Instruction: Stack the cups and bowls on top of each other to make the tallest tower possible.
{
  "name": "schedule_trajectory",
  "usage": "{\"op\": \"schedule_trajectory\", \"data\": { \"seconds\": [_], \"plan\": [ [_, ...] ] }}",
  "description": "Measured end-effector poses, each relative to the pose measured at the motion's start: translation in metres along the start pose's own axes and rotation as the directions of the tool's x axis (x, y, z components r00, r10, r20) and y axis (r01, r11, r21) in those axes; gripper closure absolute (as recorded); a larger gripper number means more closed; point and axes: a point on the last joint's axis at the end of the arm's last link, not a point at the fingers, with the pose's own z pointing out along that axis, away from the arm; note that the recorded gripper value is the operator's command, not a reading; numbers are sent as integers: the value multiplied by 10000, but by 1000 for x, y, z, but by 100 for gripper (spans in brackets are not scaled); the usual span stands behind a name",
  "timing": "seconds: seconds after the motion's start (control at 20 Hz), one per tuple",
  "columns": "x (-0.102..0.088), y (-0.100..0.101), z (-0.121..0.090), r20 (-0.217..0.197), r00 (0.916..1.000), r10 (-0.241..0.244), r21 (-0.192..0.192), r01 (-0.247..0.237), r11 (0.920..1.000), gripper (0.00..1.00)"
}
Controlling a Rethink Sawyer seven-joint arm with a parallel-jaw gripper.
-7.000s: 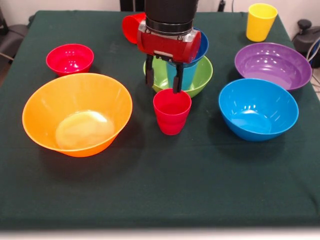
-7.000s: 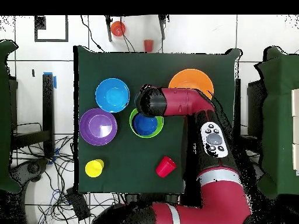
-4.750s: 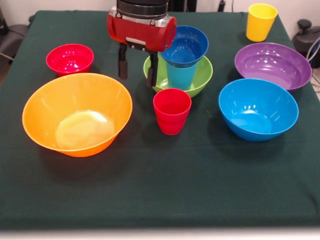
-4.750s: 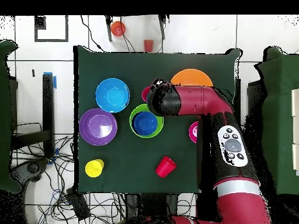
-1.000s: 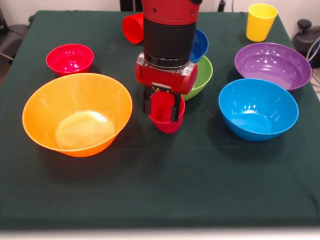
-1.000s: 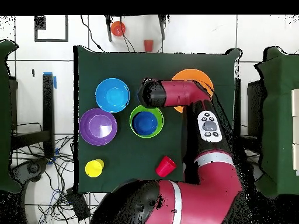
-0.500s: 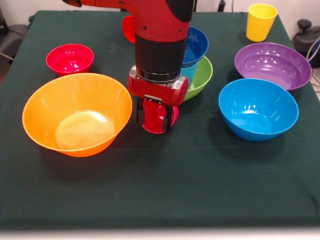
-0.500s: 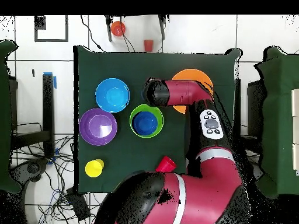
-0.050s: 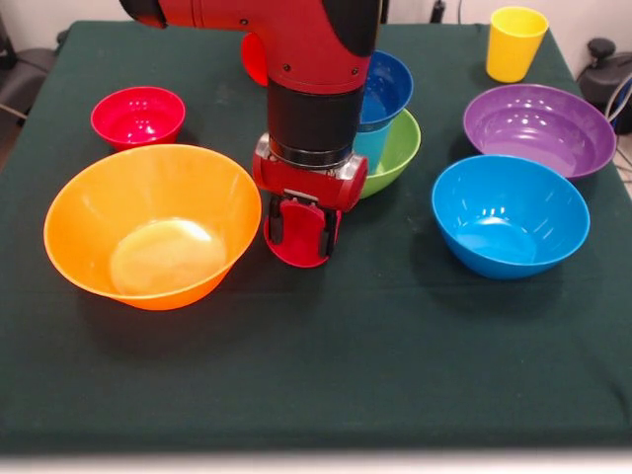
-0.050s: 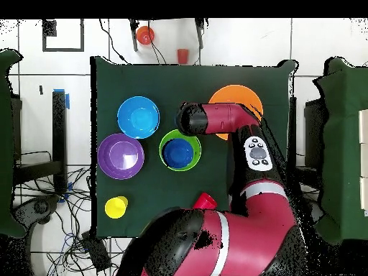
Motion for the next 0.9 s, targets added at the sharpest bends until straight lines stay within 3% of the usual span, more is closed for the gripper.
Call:
{"op": "schedule_trajectory", "data": {
  "seconds": [0.9],
  "plan": [
    [3, -5, 3, 3, 9998, -187, 108, 187, 9998, 0]
  ]
}}
